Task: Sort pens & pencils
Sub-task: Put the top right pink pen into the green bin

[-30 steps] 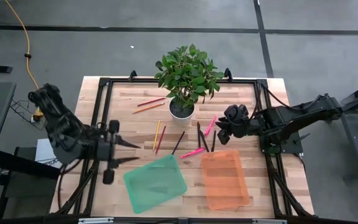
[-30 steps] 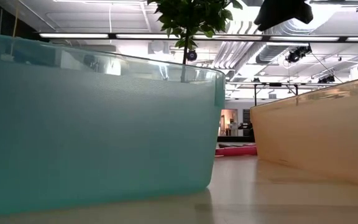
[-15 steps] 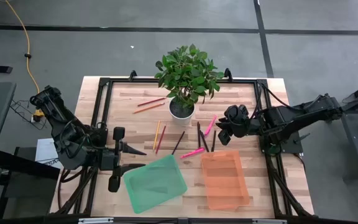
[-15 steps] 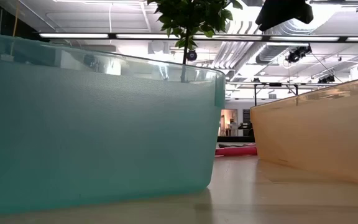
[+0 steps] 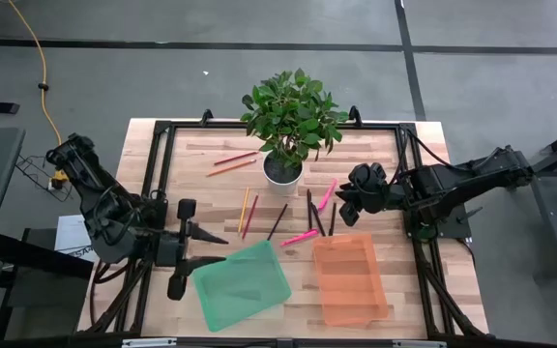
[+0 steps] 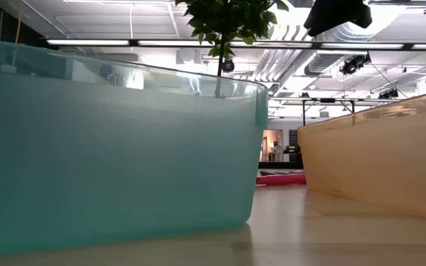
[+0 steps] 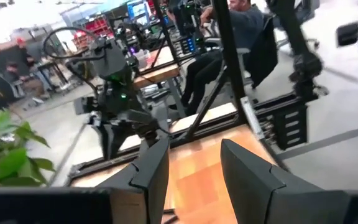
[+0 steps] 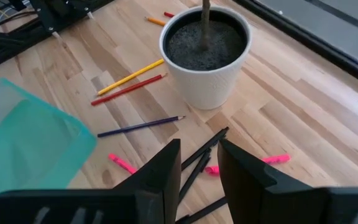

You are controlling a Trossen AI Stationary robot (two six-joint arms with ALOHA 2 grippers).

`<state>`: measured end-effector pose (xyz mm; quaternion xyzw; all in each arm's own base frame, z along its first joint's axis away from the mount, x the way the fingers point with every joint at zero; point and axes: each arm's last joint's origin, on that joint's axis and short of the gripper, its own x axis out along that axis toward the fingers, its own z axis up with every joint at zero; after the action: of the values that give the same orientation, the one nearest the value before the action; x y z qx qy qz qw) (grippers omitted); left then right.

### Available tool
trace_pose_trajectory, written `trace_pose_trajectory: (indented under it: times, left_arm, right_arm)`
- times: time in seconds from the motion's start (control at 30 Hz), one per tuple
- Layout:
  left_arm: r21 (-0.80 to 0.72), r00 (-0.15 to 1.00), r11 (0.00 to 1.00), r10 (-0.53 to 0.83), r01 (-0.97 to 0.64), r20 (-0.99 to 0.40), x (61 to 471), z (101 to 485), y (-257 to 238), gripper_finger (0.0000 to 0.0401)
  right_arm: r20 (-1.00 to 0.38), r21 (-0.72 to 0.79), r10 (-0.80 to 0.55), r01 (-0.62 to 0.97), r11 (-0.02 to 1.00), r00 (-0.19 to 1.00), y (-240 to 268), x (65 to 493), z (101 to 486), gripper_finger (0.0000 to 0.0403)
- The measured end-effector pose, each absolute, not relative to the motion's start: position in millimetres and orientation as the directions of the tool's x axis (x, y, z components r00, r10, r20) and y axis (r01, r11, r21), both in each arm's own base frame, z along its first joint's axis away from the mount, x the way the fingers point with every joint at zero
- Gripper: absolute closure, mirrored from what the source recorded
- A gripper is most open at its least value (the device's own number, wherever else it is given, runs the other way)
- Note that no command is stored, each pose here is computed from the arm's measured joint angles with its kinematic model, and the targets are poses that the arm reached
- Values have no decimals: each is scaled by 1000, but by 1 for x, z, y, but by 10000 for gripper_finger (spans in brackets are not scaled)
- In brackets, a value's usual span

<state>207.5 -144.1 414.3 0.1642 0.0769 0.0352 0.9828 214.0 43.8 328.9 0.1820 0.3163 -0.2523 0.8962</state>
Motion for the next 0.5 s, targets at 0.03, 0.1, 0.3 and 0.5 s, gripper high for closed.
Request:
trace_pose_trajectory:
  times: [0.03,0.1,0.3,0.5]
  left_arm:
    - [330,984,943,103,-51,-144,209,414,-142,267]
    - [315,982,947,110,-56,-156,214,413,-135,267]
    - [201,982,979,54,-16,-182,225,411,-121,267]
    - [245,978,969,87,-39,-190,229,410,-112,267]
  right_arm:
    - [-662,170,-331,564,808,673,44,214,329,307]
    - [-663,170,-328,563,809,673,44,214,329,307]
    - [-687,137,-335,569,811,644,43,211,326,307]
    - [-691,116,-342,564,818,637,43,210,326,307]
